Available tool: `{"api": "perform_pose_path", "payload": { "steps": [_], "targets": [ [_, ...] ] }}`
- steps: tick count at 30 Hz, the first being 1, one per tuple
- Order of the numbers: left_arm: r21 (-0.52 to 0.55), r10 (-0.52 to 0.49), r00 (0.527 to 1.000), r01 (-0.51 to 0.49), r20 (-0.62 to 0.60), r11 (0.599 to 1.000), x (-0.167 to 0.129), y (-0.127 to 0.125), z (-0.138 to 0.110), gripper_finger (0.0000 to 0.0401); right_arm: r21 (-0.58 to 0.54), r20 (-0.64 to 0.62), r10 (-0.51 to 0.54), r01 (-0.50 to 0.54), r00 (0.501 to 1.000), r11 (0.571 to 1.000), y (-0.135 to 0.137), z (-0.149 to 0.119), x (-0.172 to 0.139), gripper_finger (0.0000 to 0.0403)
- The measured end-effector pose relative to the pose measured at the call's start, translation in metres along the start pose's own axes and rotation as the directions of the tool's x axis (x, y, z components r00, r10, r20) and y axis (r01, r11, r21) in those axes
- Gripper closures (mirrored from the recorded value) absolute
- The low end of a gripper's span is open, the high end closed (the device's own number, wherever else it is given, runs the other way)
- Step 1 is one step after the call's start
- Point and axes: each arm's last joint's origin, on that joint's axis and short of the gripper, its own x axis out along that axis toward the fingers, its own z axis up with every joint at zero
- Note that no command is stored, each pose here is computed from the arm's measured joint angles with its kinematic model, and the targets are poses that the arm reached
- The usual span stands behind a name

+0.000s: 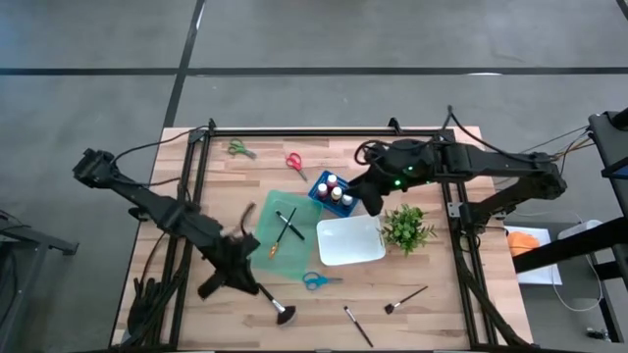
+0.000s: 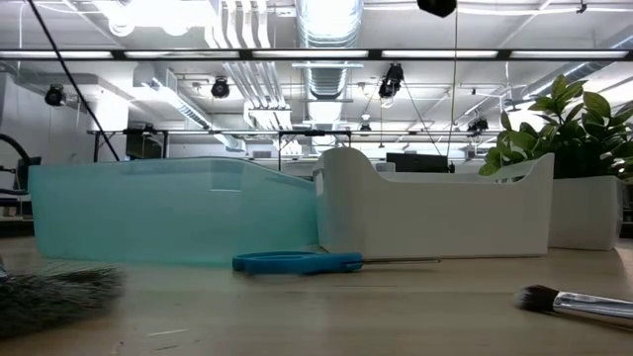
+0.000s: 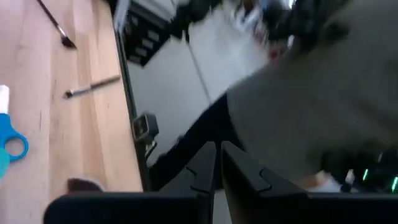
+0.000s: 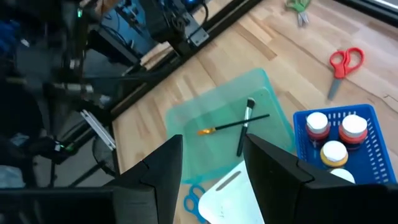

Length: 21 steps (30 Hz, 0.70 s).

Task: Pick & Place Paint Supplies
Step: Put the black highlighter brush into the green bin

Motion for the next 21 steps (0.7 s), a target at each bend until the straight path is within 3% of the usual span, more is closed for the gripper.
{"api": "perform_pose_path", "payload": {
  "steps": [4,8,13,18,21],
  "targets": [
    [0.111,0.092,0.981,-0.074,-0.171,0.991,0.023,-0.013,0.008,0.0365,0.005,0.024,0.018,-0.018,1.000,1.000,0.001,0.001,-0.012,0.0236],
    [0.267,0.268,0.898,-0.178,-0.348,0.947,0.044,-0.026,0.015,0.0365,-0.001,0.039,0.033,-0.033,0.999,0.999,0.002,0.001,-0.021,0.0236],
    [0.314,0.299,0.856,-0.171,-0.423,0.934,0.086,-0.030,0.016,0.0356,-0.044,0.052,0.064,-0.062,0.997,0.997,0.007,-0.001,-0.031,0.0236],
    [0.344,0.344,0.786,-0.178,-0.514,0.922,0.126,-0.015,-0.005,0.0303,-0.106,0.082,0.094,-0.085,0.992,0.991,0.017,-0.007,-0.041,0.0236],
    [0.427,0.405,0.752,-0.183,-0.519,0.886,0.140,-0.009,-0.020,0.0275,-0.108,0.105,0.120,-0.109,0.987,0.988,0.023,-0.010,-0.046,0.0236]
  ]
}}
